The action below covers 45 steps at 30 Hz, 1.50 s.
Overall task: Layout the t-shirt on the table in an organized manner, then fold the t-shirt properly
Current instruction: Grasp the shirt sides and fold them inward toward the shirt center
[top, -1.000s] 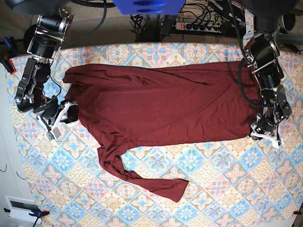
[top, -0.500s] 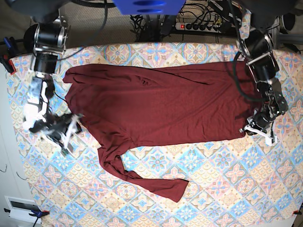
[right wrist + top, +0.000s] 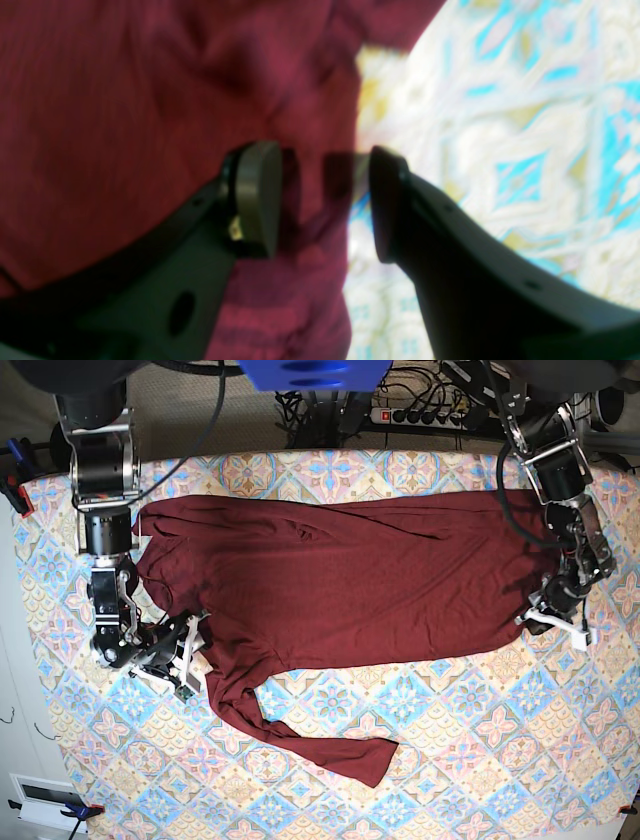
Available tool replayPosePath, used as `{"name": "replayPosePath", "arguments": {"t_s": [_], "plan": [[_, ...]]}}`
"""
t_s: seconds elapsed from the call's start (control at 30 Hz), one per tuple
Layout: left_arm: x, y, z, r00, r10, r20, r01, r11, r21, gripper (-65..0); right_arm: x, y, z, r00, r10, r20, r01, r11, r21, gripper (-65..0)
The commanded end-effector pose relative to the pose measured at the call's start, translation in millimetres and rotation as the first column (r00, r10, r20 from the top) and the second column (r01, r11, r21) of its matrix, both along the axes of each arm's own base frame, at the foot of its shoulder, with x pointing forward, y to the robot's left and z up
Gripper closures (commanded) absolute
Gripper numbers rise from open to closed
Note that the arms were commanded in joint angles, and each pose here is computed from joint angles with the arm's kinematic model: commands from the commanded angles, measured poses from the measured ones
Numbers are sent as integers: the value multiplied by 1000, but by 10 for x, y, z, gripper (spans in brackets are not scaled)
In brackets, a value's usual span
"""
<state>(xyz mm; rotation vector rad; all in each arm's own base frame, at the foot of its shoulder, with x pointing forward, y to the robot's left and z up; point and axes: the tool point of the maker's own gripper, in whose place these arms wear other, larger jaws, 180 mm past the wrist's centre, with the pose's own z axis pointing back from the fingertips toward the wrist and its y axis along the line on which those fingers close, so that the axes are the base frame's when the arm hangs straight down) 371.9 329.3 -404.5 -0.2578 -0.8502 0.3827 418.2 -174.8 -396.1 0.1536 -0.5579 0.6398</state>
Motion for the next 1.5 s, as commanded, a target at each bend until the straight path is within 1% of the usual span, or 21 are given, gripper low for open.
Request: {"name": "replayPosePath", "arguments": {"t_s": [0.0,0.2,0.33,0.57,0.6,0.67,0.77,0.8,0.83,0.87,0.93,1.0,1.03,1.1,1.17,1.33,1.4,1.47], "plan": [[131,114,246,997,10,73,-11,1000,14,0,142,-51,143,999,-10,41,9,1000,9,-276],[136,131,279,996,17,86,-17,1000,-2,0,198,-96,48,999,-45,21,44,998,50,-276],[105,100,237,999,3,54,-3,1000,-10,0,151,-126,-78,998,-69,-4,70,995,75,-276],[112,97,243,999,1,53,-1,1000,-11,0,65,-162,-261,994,-104,-42,108,988,108,-264],[111,96,241,999,1,51,0,1000,-12,0,53,-167,-283,993,-108,-47,113,987,111,-250],[115,94,245,999,0,51,0,1000,-12,0,5,-190,-349,991,-118,-70,125,986,111,-193],[123,94,256,999,0,54,1,1000,-11,0,-9,-196,-369,990,-121,-76,129,985,112,-67],[123,94,256,999,0,54,1,1000,-11,0,-6,-195,-365,990,-121,-75,129,985,112,-34],[123,94,256,999,0,54,1,1000,-11,0,4,-198,-351,990,-124,-71,132,984,116,-7],[124,93,257,998,0,55,0,1000,-12,0,9,-197,-343,989,-127,-70,135,984,120,0],[147,93,311,998,-4,69,5,1000,-4,0,14,-206,-333,989,-130,-67,137,983,122,-2],[189,71,440,995,-20,101,18,1000,19,0,94,-213,-214,990,-142,-27,144,979,141,-2],[200,55,483,994,-29,107,27,999,27,0,141,-242,-132,988,-152,-6,151,978,146,-2],[182,33,526,994,-48,102,44,998,40,0,114,-312,-69,984,-176,3,173,974,147,-2],[197,23,581,992,-56,111,51,997,50,0,82,-364,-9,982,-188,18,184,973,141,-2],[228,5,682,989,-68,134,59,996,68,0,9,-424,163,982,-180,65,173,980,100,-2],[209,-9,656,990,-74,117,67,996,63,0,-53,-426,181,982,-173,75,166,982,87,-2],[213,-13,681,990,-74,124,68,996,48,0,-116,-444,201,982,-171,83,165,984,73,-2]]}}
